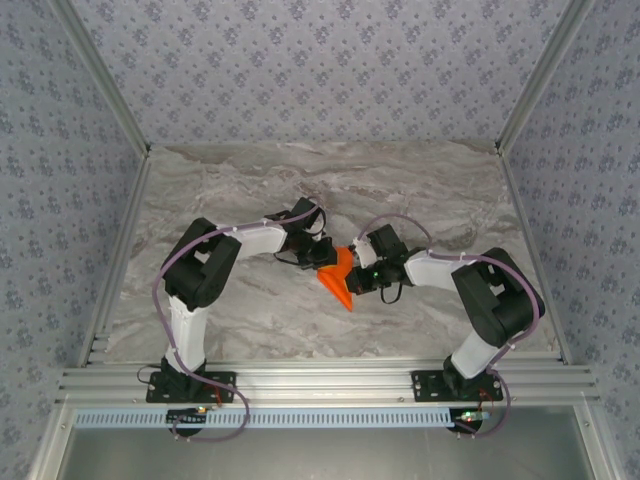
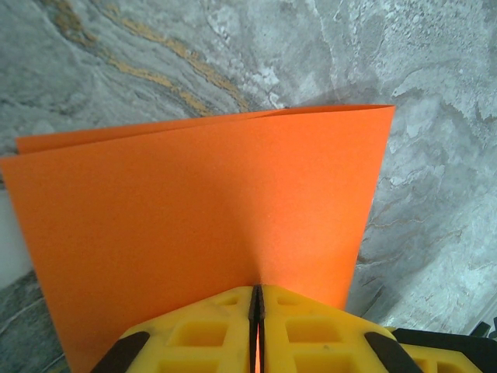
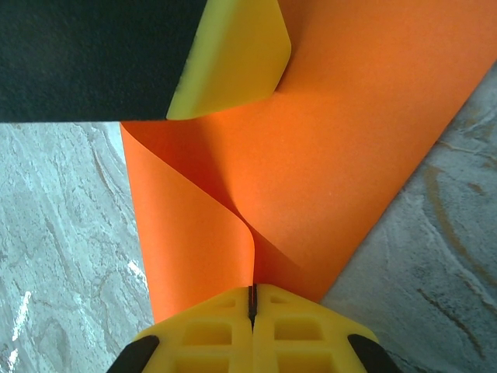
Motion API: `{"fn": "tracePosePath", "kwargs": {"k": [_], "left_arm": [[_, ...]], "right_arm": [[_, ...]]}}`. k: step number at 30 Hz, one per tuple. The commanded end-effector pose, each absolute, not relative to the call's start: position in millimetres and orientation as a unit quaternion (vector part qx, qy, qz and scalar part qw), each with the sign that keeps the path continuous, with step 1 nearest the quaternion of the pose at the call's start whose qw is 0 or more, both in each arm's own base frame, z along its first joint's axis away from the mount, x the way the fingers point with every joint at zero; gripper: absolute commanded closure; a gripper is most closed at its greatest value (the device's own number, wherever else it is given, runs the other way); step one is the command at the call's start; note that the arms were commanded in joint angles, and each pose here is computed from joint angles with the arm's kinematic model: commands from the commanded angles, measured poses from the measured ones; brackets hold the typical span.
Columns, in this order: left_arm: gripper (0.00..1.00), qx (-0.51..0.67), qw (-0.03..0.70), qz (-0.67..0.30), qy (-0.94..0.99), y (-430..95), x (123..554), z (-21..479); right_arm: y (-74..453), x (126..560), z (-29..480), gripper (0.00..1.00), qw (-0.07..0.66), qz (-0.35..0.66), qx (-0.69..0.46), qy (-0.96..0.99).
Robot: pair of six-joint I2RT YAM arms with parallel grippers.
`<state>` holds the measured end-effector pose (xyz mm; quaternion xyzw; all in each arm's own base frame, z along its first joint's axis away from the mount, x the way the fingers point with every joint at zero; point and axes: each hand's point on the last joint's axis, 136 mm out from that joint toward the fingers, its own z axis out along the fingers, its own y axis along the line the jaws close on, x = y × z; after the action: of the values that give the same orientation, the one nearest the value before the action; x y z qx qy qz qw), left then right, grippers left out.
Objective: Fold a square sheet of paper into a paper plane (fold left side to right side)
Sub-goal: Third fold the triangle at the center of the table.
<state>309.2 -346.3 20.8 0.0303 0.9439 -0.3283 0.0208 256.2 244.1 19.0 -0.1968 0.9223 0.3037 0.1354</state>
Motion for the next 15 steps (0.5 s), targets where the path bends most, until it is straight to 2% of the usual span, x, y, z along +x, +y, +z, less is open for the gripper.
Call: {"fn": "tracePosePath", "kwargs": {"k": [1,15], "left_arm": [[0.89,0.041,0.011,-0.306,0.951,-342,300,16],[0.79,0.057,0.109,-0.307,0.944,-314,317,94]], "right_arm": [[233,247,1,0.97,0.104,0.270,-0.196,0.937],[225,233,-11,0.98,0.073,0.257,-0.199,0.943]]}}
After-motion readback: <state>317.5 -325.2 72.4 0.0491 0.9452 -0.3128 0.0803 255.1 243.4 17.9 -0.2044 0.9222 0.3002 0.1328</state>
